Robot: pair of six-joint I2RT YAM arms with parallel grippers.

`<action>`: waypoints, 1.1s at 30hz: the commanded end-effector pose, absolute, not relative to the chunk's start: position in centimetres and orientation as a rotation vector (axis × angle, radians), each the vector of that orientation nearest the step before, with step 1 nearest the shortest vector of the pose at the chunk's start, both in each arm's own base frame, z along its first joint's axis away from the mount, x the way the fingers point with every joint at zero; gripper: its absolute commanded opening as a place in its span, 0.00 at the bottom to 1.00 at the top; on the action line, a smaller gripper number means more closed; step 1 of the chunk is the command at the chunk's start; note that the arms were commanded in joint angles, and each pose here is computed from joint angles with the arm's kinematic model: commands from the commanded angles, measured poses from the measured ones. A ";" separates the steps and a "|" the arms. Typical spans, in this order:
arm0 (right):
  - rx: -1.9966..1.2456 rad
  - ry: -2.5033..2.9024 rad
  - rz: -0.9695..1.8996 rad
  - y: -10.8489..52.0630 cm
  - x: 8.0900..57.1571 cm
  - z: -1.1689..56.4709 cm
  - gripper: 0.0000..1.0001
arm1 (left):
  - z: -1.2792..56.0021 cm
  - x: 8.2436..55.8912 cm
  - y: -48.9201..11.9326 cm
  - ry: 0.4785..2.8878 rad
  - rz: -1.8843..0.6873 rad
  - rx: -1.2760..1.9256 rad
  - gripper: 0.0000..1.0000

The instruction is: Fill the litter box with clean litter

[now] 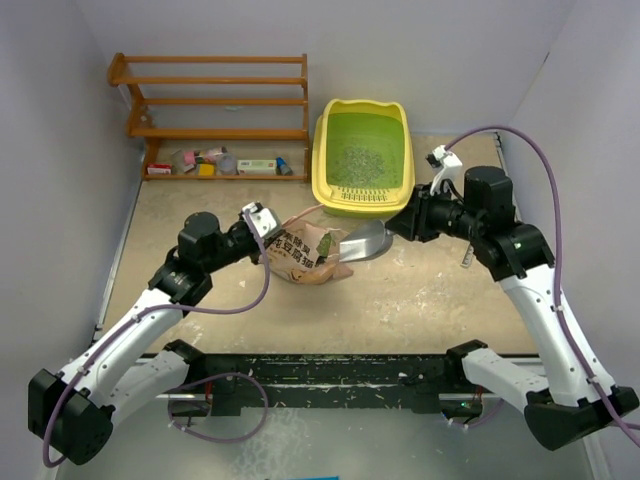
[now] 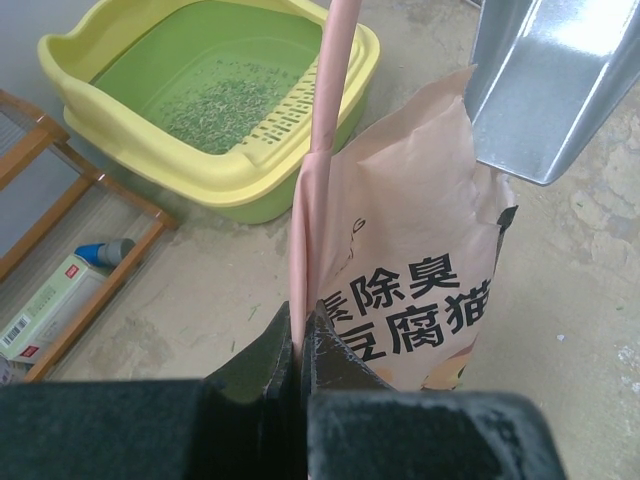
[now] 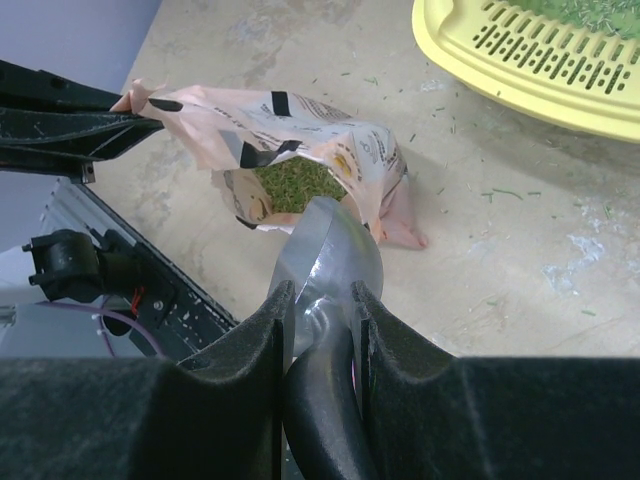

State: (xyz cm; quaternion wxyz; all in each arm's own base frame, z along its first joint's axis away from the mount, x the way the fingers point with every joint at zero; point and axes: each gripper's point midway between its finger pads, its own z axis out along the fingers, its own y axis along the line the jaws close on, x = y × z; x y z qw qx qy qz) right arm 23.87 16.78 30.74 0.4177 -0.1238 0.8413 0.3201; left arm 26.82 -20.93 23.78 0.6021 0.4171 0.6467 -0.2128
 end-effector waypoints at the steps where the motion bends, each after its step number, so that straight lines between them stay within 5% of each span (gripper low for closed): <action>1: -0.343 1.984 0.840 17.9 25.2 34.5 0.00 | 27.5 26.9 -20.7 1.420 -0.476 0.910 0.00; 20: -0.420 2.107 0.762 21.1 28.5 28.9 0.00 | 27.8 26.8 -21.9 1.548 -0.607 0.878 0.00; 33: -0.375 2.035 0.622 19.7 29.8 34.7 0.00 | 28.1 27.0 -21.3 1.529 -0.564 0.858 0.00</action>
